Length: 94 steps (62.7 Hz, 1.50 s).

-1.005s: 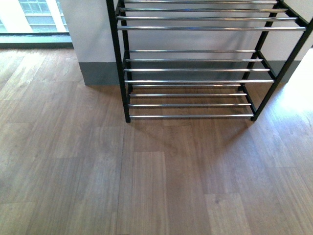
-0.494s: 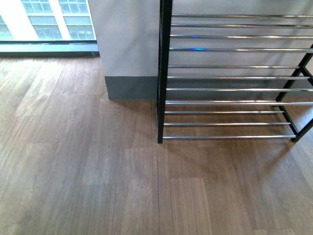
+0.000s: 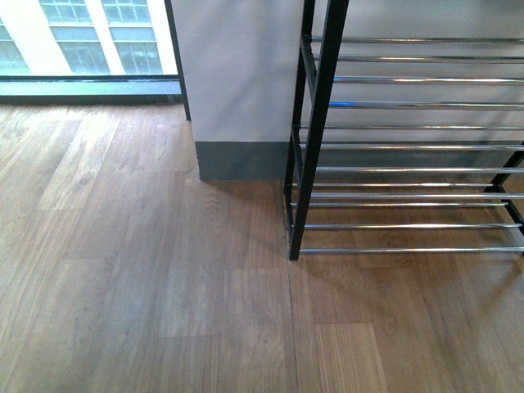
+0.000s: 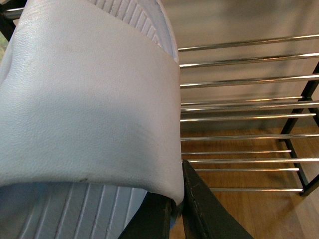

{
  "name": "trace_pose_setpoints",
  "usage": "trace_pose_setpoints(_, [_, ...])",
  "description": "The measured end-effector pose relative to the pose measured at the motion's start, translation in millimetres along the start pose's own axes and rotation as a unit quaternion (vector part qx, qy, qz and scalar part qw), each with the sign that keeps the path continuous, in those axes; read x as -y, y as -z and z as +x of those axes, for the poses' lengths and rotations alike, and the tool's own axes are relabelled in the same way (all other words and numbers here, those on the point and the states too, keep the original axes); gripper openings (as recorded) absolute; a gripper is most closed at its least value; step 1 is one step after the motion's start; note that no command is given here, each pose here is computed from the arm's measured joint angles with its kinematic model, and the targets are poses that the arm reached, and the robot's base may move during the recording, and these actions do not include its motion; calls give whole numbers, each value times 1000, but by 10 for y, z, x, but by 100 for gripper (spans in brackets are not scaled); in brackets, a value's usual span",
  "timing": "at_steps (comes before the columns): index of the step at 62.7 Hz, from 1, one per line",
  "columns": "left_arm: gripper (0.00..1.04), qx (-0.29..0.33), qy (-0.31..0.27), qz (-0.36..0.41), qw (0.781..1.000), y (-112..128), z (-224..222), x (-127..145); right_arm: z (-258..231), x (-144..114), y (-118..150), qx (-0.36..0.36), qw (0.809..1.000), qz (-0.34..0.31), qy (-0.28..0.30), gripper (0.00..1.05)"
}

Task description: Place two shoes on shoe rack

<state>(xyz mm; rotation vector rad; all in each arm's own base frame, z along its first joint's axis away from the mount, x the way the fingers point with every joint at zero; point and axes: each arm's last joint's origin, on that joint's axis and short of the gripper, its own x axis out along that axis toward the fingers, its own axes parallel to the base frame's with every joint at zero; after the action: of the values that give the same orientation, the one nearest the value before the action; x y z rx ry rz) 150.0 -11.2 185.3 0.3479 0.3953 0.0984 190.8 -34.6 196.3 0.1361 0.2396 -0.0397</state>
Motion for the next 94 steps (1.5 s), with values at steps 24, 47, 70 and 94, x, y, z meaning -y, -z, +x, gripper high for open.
trace_pose_setpoints(24, [2,0,0,0,1000,0,0,0,-223,-211,-260,85,996,-38,-10,2])
trace_pose_setpoints(47, [2,0,0,0,1000,0,0,0,167,-436,-1038,94,985,-145,9,2])
trace_pose_setpoints(70, [2,0,0,0,1000,0,0,0,1112,-293,-1625,21,957,-277,82,2])
trace_pose_setpoints(94, [2,0,0,0,1000,0,0,0,1551,-247,-1895,-22,932,-349,101,2])
